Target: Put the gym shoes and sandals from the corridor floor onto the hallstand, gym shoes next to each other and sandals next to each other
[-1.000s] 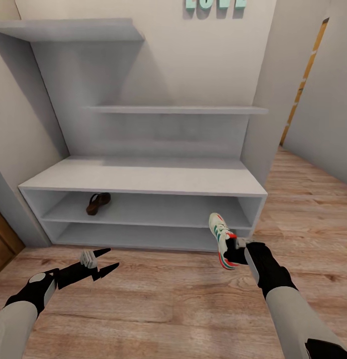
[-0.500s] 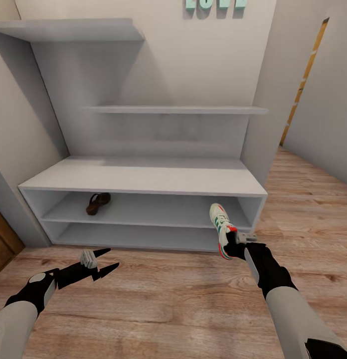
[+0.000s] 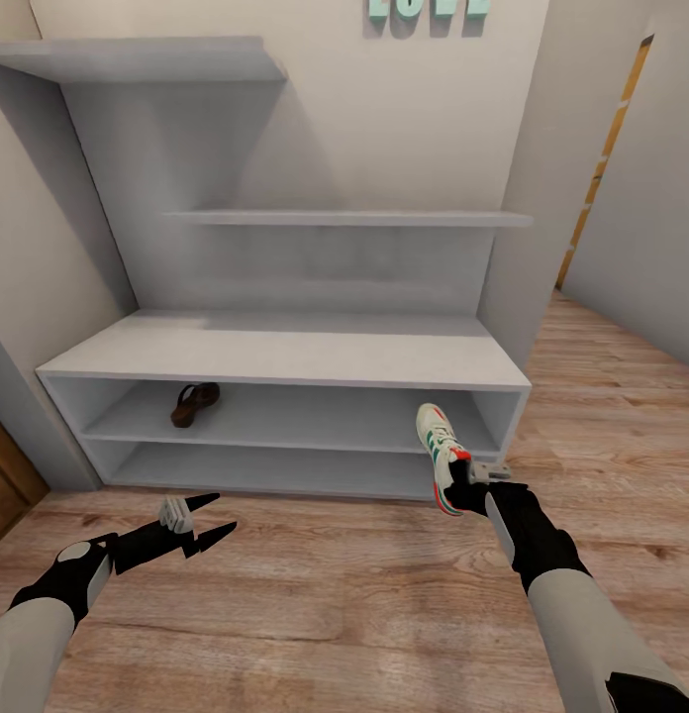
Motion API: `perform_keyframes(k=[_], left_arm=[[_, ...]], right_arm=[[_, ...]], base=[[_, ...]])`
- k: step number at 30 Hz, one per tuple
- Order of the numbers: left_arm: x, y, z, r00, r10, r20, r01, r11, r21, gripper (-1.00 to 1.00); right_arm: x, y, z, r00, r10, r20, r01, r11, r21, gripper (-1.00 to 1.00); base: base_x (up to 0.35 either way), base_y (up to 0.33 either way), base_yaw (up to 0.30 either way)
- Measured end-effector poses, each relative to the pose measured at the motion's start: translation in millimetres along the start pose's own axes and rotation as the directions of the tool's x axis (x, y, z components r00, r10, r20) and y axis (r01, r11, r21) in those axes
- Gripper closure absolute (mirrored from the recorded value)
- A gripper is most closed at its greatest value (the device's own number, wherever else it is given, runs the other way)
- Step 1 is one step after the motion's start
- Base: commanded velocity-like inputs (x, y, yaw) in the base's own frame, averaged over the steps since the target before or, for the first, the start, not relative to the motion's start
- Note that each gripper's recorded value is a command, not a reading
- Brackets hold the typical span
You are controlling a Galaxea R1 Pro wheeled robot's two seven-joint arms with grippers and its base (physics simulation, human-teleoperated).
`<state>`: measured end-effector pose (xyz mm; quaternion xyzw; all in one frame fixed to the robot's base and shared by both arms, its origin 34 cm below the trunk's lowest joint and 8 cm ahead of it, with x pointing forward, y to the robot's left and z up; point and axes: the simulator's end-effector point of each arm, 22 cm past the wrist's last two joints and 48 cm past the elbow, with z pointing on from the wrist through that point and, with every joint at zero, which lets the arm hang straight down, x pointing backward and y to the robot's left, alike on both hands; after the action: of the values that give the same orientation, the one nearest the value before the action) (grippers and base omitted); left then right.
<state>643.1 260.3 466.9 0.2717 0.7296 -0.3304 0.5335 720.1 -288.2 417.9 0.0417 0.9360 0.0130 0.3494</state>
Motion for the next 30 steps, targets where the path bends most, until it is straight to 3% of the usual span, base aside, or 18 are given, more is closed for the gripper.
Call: perform_keyframes(k=[17, 24, 27, 30], left_arm=[[-0.2, 0.1, 0.0, 1.000, 0.000, 0.000, 0.000, 1.000, 0.000, -1.00], [-0.1, -1.5, 1.9, 1.000, -0.001, 0.001, 0.001, 1.000, 0.004, -1.00], [-0.1, -1.9, 2.2, 1.000, -0.001, 0.001, 0.001, 1.000, 0.004, -1.00], [-0.2, -3.0, 3.4, 1.000, -0.001, 0.002, 0.001, 1.000, 0.006, -1.00]], right_arm=[[-1.1, -2.6, -0.1, 1.000, 0.004, 0.006, -0.004, 1.000, 0.001, 1.00], [-11.2, -3.1, -0.2, 0.999, -0.001, 0.054, 0.001, 1.000, 0.003, 1.00], [-5.9, -3.1, 2.1, 0.999, -0.002, 0.045, 0.002, 1.000, 0.002, 1.00], [16.0, -2.1, 9.4, 1.000, 0.001, -0.003, -0.001, 1.000, -0.001, 1.00]], base=[[0.000, 0.000, 0.000], [0.003, 0.000, 0.000], [0.096, -0.006, 0.000], [0.237, -0.052, 0.000]])
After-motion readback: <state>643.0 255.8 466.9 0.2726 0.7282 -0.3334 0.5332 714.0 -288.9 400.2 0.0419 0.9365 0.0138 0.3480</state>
